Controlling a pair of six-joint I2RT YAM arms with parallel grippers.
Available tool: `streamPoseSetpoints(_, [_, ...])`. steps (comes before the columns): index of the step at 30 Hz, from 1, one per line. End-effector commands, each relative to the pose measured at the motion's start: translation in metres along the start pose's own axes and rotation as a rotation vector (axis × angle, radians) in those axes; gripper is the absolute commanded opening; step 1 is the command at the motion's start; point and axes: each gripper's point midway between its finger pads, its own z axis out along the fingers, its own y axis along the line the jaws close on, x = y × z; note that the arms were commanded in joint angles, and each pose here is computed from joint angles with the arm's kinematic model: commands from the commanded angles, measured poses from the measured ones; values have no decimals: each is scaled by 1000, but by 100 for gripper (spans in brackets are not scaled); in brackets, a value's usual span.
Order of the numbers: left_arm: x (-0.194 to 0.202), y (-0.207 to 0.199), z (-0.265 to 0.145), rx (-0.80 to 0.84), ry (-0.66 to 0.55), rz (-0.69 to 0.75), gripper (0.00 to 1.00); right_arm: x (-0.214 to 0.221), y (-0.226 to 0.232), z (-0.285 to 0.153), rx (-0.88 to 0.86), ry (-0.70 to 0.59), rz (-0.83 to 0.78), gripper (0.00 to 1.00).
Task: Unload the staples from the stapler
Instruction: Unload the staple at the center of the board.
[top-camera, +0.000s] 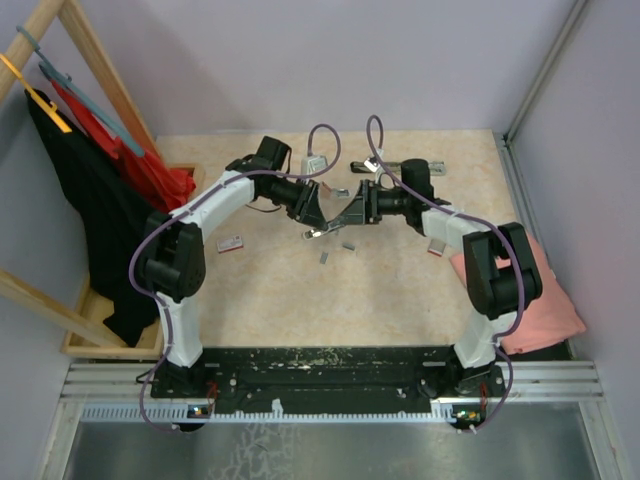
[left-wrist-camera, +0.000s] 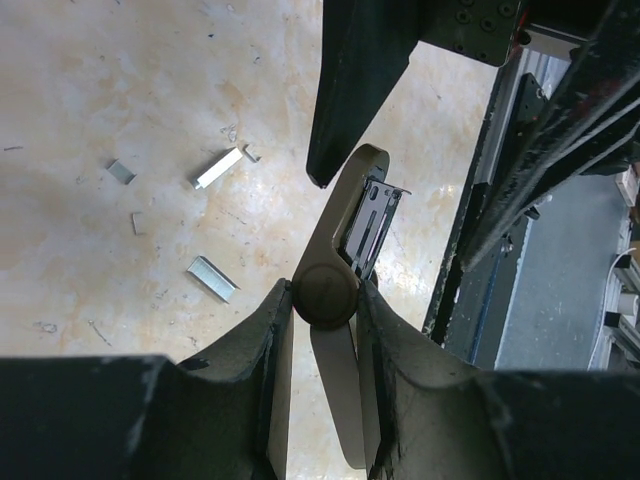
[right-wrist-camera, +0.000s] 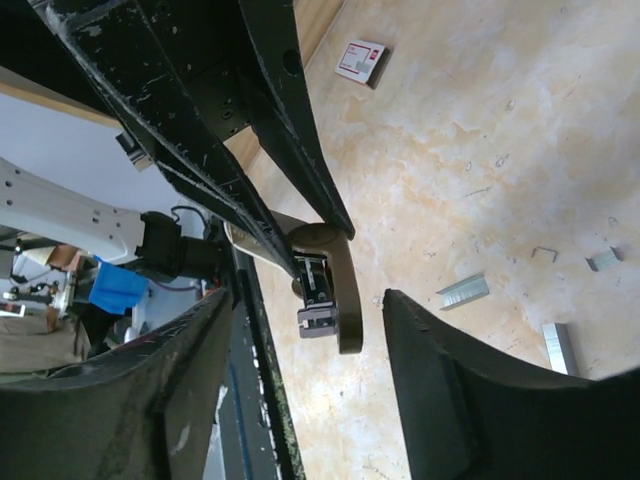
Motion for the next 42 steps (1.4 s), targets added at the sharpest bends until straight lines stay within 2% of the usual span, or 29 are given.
streamPoseSetpoints(1, [-11,-1,-9,-43,-33,64,0,-32,31,-13,-35,-56,-137,66])
streamPoseSetpoints(9, [-3,24,-13,-189,-22,111,1,-45,3,-33,126,-93,-187,78])
streamPoseSetpoints(15, [0,60,-28,-417,-47,204,1,-59,-9,-53,219,-149,-211,80])
streamPoseSetpoints(24, [0,108,-51,-768,-82,388,0,-60,-14,-56,235,-157,-213,82])
streamPoseSetpoints(35, [0,107,-57,-1096,-122,693,0,-60,-13,-56,232,-158,-218,83])
streamPoseSetpoints(42, [1,85,-63,-1297,-214,898,0,-60,-12,-58,228,-163,-220,84])
